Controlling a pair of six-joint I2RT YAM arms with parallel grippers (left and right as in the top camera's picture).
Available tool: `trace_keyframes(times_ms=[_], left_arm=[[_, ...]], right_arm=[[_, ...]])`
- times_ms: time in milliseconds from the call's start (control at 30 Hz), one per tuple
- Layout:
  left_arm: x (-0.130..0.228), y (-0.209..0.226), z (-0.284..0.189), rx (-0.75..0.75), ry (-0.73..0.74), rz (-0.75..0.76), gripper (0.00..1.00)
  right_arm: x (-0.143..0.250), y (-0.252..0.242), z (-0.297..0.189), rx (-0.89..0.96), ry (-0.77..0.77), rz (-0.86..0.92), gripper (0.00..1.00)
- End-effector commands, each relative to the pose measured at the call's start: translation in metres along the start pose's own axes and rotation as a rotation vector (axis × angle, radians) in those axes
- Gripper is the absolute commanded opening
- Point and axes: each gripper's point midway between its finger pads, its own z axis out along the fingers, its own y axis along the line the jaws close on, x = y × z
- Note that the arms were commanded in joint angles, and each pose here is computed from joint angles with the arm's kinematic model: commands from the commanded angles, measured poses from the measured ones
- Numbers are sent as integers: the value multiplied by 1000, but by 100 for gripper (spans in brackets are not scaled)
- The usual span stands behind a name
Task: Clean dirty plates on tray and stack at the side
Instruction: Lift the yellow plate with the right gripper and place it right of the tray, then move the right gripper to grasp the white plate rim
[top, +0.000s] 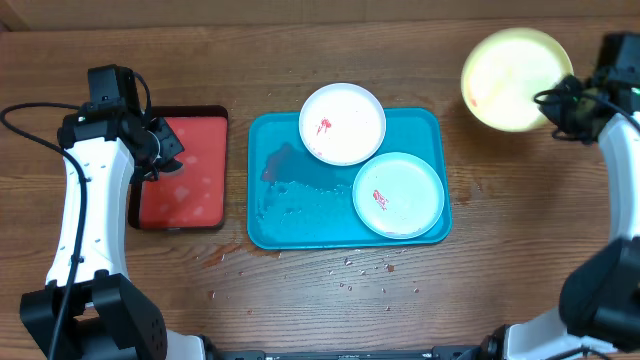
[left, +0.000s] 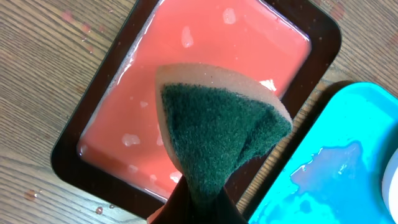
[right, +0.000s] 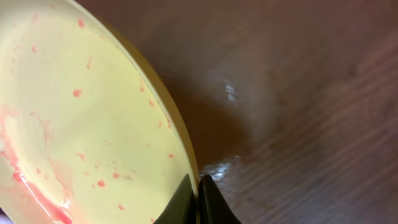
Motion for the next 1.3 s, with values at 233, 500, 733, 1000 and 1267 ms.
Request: trace_keyframes(times_ms=[233,500,733,1000,1267], left_arm=[[-4,0,-1,-2,-9,-11,4],[-4,0,-1,-2,-9,-11,4],[-4,-1,-1,-2,-9,-10,4],[-4,-4,-1,16,-10,-9,4],[-5,-4,2,17,-14,-9,4]], right_arm=[[42,-48,79,22,240,124,4],[59,2,65,-177,331,95,51],[61,92,11,-433,263,-183,54],[99,187,28,-457,83,-507,94],[167,227,89,-375,119,-518,100]])
